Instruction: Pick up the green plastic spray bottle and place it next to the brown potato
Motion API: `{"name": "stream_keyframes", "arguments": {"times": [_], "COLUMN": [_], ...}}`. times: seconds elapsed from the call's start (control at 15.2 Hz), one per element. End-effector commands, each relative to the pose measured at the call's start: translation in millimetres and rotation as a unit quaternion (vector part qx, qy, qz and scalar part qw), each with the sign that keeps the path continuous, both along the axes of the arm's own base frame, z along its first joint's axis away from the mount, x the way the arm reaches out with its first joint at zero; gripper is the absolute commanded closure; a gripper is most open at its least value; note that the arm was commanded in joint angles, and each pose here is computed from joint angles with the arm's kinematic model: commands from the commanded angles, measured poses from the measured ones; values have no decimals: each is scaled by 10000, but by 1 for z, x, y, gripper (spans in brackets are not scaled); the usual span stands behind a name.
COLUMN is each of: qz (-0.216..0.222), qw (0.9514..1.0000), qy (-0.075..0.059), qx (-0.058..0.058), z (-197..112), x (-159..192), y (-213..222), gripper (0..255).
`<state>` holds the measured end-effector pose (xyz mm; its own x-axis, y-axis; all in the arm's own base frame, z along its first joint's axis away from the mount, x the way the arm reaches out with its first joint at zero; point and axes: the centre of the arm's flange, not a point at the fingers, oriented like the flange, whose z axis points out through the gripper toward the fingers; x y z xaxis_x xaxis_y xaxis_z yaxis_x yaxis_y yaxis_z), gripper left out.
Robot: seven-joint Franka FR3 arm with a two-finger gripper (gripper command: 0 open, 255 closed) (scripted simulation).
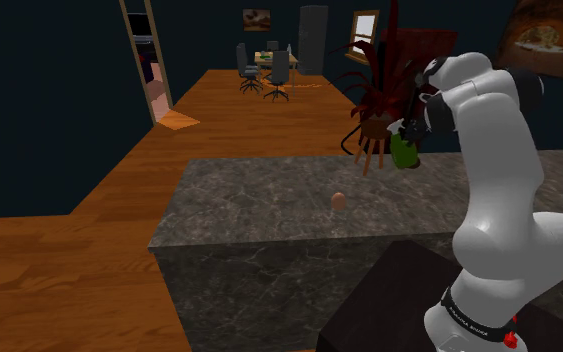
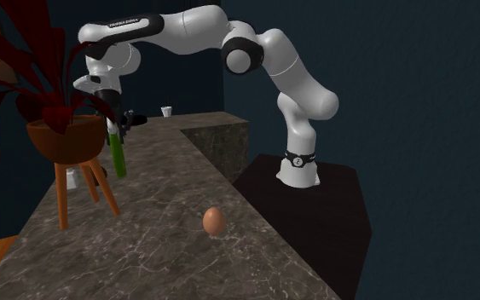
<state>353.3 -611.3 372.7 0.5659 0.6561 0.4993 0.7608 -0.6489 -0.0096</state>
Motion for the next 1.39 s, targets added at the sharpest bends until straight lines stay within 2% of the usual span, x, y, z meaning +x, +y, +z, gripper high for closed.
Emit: {"name": "stream_keyframes", "arguments": {"times": [0.0, 0.53, 1.06, 1.12, 1.32], "qz": [-2, -2, -2, -2, -2], "qw": [10000, 10000, 10000, 10000, 10000], "qy": [1, 1, 1, 1, 1], "qx": [-2, -2, -2, -2, -2], "z": [-11, -55, -55, -55, -56], "x": [1, 1, 1, 2, 0], "y": [0, 0, 0, -1, -1], "gripper": [255, 255, 255, 0, 0]}}
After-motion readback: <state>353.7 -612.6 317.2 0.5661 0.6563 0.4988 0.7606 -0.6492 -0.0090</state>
